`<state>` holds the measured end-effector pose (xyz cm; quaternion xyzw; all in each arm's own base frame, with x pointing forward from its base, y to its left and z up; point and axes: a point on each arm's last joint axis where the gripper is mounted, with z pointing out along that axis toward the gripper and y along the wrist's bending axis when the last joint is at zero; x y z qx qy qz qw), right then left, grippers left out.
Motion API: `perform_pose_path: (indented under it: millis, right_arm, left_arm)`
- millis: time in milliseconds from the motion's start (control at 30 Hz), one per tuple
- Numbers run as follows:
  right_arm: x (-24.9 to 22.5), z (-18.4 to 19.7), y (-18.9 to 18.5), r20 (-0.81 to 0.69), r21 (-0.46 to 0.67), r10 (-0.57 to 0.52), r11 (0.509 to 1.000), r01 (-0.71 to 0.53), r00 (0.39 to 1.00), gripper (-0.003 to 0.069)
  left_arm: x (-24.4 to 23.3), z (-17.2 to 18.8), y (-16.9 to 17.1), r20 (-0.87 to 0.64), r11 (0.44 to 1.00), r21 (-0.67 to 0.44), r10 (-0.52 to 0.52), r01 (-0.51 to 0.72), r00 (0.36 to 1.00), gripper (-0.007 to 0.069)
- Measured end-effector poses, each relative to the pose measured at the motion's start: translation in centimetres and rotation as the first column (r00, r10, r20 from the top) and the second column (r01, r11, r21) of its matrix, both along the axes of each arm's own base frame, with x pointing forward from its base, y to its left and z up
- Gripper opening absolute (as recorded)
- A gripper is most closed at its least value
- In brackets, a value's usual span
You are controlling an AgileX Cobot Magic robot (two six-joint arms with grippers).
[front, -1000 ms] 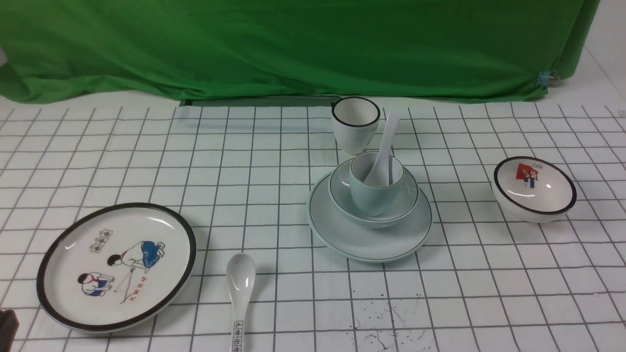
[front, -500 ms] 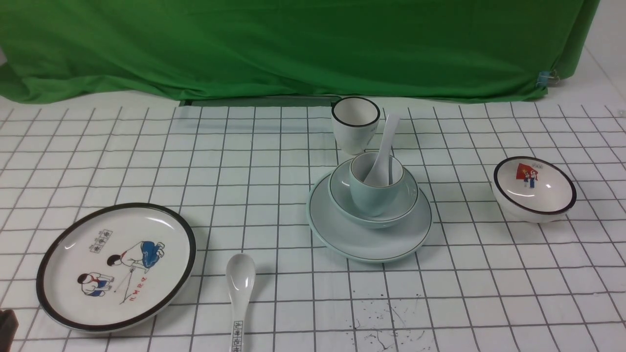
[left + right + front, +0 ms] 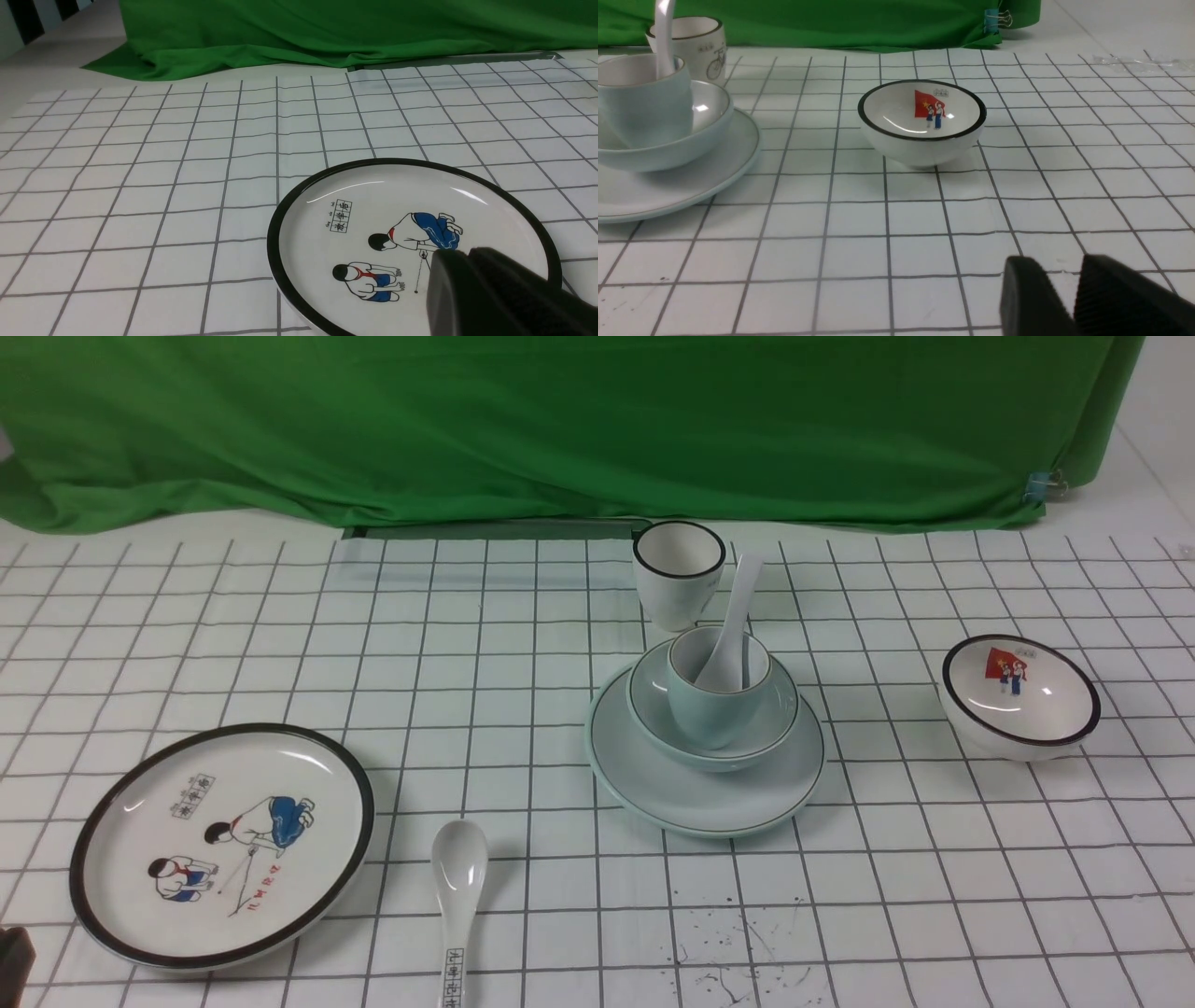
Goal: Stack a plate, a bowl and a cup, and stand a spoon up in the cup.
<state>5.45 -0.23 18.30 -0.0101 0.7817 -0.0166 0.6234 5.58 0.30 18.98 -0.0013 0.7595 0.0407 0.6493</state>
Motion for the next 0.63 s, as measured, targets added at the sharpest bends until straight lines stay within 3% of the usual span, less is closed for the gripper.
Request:
perform_pose_path:
  millis: [633]
  right_arm:
    - [0.0, 0.0, 0.0, 0.0, 0.0, 0.0, 1.0, 0.0, 1.0, 0.0242]
  left_arm:
    - [0.0, 0.0, 0.0, 0.0, 1.0, 0.0, 0.0, 0.0, 1.0, -0.0029]
